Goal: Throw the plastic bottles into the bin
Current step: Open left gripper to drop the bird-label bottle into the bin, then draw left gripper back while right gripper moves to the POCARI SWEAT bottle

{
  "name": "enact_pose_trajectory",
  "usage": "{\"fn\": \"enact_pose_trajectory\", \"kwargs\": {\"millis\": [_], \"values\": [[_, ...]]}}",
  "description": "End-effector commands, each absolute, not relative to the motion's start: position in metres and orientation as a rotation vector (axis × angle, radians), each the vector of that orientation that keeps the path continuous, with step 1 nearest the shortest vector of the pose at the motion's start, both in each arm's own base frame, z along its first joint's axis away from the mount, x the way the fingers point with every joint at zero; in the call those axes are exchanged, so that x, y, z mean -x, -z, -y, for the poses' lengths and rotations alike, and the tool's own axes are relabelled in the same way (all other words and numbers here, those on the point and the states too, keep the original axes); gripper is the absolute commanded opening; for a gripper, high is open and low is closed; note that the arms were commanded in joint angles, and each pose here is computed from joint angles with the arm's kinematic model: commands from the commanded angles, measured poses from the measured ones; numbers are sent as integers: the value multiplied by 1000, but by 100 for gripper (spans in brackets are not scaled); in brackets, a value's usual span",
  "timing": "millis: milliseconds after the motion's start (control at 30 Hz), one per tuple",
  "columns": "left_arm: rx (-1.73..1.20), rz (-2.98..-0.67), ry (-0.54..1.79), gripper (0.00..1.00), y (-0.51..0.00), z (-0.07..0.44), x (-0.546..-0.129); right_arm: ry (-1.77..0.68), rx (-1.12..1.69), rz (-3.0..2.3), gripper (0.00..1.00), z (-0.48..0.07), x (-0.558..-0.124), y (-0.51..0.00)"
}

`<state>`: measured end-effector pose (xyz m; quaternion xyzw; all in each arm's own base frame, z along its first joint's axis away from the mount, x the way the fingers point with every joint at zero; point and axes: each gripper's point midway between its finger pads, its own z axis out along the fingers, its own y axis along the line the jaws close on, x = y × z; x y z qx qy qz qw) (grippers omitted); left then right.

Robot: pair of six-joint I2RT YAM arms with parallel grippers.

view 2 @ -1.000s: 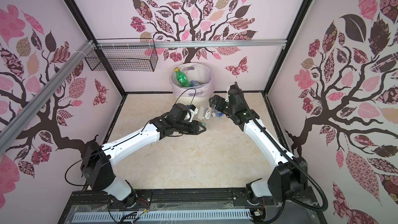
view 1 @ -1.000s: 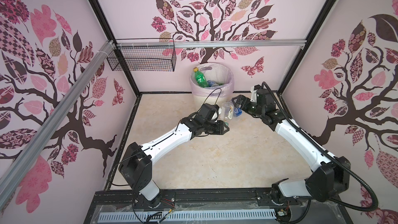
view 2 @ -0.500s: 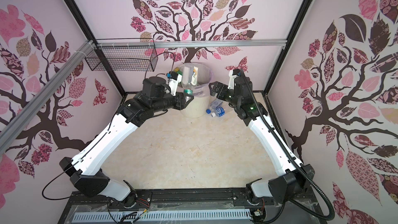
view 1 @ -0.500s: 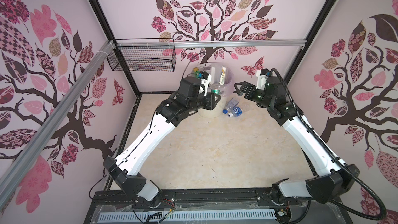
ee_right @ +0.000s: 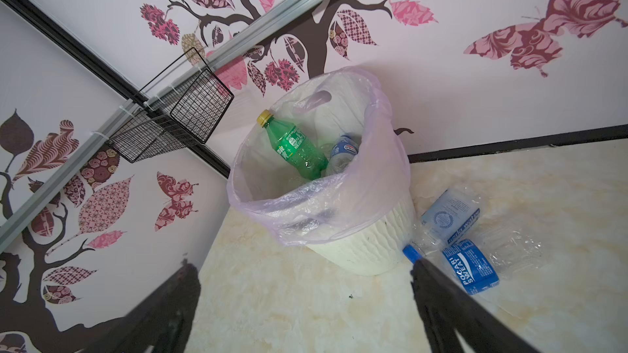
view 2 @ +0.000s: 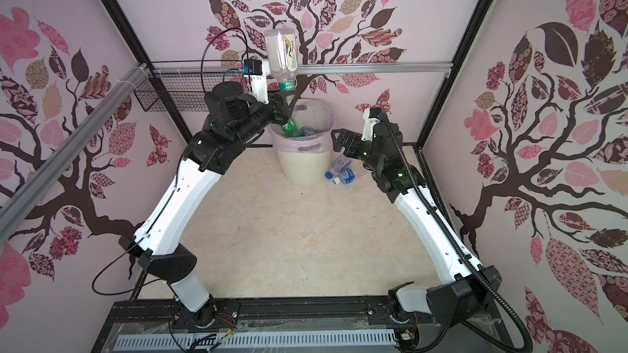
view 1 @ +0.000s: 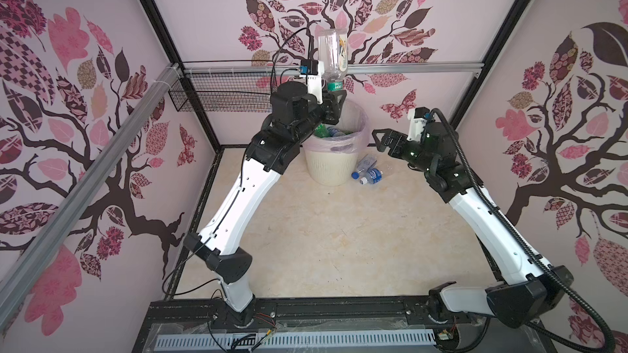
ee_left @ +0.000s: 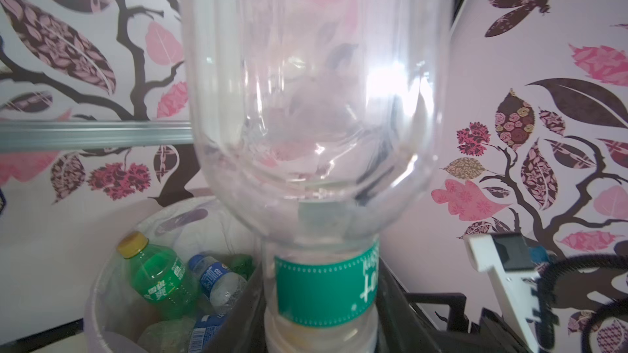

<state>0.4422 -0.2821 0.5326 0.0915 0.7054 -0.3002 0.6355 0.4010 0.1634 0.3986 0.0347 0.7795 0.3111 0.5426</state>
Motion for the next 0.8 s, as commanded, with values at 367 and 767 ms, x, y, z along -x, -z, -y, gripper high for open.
{"fn": "enact_pose_trajectory", "kwargs": {"millis": [367,767], "values": [[-190,-1783,892,97,-489,298,-459,-798,-111,-1810,100,-161,-383,-408],[-268,-1805,913,97,-489,304,-406,-674,-172,-1910,100,-145,-387,-378]]}}
